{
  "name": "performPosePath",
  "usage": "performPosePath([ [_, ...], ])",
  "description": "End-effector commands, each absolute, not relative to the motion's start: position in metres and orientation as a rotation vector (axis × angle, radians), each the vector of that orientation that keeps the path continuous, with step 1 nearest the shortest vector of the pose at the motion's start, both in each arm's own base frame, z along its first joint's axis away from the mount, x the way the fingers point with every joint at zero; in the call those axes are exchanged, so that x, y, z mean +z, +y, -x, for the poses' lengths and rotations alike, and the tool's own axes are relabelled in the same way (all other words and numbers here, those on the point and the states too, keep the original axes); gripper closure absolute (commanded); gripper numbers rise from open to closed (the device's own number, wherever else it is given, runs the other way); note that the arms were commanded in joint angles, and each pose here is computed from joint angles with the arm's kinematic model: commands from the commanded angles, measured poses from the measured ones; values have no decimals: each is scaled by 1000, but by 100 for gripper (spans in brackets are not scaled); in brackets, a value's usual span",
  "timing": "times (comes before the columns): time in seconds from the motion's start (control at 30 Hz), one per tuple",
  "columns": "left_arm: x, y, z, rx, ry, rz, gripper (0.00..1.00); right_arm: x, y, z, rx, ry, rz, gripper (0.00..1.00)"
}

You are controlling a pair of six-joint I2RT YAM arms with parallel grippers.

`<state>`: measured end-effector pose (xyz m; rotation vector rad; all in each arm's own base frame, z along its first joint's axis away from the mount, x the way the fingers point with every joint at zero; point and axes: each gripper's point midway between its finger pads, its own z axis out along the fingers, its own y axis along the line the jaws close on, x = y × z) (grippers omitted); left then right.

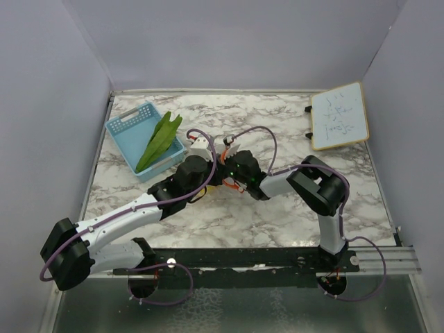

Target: Open the zip-top bag and remove the fake food

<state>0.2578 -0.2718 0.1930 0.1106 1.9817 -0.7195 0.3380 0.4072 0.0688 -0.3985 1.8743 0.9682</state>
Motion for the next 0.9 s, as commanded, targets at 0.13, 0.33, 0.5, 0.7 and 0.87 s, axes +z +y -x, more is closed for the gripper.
performPosePath([
  [0.13, 200, -275, -256, -743, 1965, -118, 100, 54, 395, -330, 922, 1925, 393, 71],
  [0.33, 205, -272, -253, -751, 1956, -110, 100, 44, 408, -332, 914, 1976, 469, 29],
  [0.5, 195, -265, -247, -743, 1986, -98, 100, 21, 412, -341, 867, 2032, 471, 33],
  [0.7, 202, -258, -247, -729, 1962, -80, 100, 4, 412, -336, 867, 2074, 489, 38],
  [0.87, 204, -256, -246, -729, 1958, -77, 100, -8, 402, -331, 824, 2093, 520, 18],
])
